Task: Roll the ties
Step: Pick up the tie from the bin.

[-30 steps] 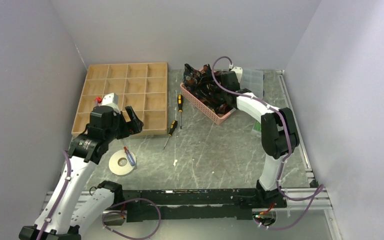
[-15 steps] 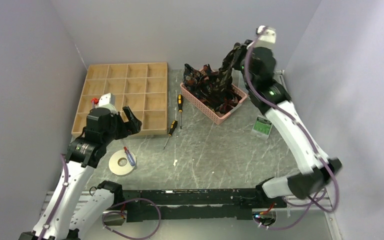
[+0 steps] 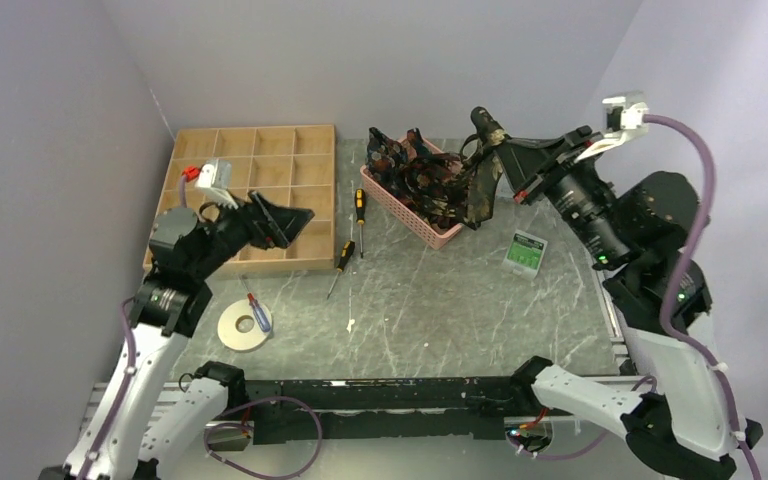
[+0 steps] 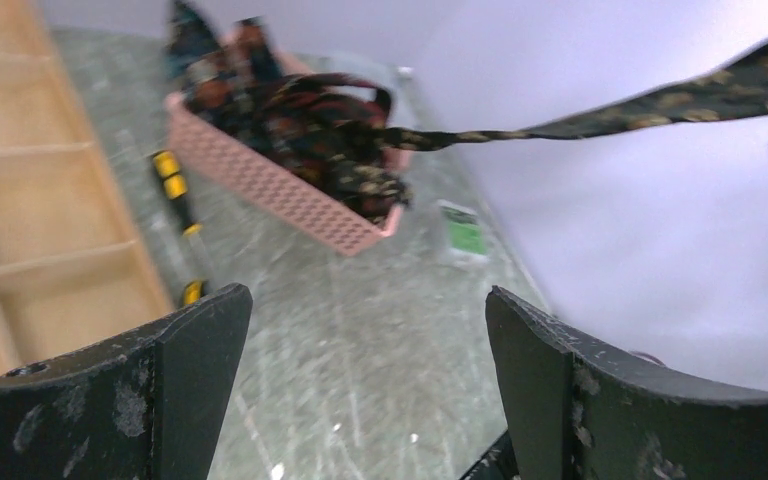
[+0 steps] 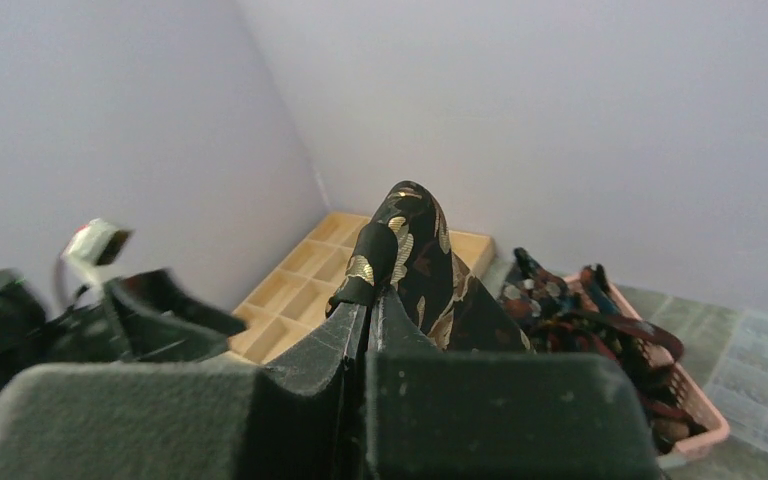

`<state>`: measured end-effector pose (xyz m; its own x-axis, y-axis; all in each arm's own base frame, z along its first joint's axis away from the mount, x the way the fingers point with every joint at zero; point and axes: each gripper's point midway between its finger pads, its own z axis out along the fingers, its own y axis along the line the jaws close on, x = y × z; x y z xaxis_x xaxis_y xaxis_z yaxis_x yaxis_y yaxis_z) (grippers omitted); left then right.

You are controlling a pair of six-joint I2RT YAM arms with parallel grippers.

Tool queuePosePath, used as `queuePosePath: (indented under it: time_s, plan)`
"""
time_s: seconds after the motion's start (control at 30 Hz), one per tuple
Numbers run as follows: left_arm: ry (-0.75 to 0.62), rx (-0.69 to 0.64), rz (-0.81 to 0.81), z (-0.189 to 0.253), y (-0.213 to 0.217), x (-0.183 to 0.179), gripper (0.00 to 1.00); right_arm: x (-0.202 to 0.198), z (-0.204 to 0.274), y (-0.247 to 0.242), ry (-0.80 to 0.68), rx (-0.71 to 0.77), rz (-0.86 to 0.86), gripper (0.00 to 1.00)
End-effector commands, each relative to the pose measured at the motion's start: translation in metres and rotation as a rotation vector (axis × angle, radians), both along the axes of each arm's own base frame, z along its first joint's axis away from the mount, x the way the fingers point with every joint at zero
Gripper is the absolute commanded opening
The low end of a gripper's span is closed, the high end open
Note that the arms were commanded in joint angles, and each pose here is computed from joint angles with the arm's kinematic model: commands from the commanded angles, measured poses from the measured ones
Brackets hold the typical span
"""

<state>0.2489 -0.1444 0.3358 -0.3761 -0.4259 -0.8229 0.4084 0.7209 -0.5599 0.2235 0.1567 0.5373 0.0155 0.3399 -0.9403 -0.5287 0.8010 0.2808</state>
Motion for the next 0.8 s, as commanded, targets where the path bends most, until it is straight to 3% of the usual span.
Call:
queuePosePath:
  time_s: [0.0,0.17,0.3,0.6,0.67,0.77]
  plan:
    - [-0.279,-0.108,-0.375,0.072,-0.052,-0.014,0.94,-0.039,0.033,0.012,-0.031,0.011,0.182,0.00]
    - [-0.356,-0.094,-0.648,0.090,-0.098,-0.018,0.94,-0.062,0.074,0.010,-0.067,0.059,0.251,0.00]
    - [-0.478,0.018,-0.734,0.083,-0.152,-0.032,0.94,-0.070,0.100,0.012,-0.089,0.111,0.291,0.00]
    - [-0.741,0.147,-0.758,0.067,-0.234,-0.040,0.94,-0.088,0.116,0.034,-0.048,0.218,0.467,0.00]
    - [-0.759,0.245,-0.705,0.055,-0.253,-0.019,0.94,-0.093,0.119,0.037,-0.046,0.240,0.502,0.00]
    - [-0.790,0.289,-0.643,0.047,-0.266,0.005,0.94,-0.096,0.121,0.038,-0.034,0.253,0.517,0.00]
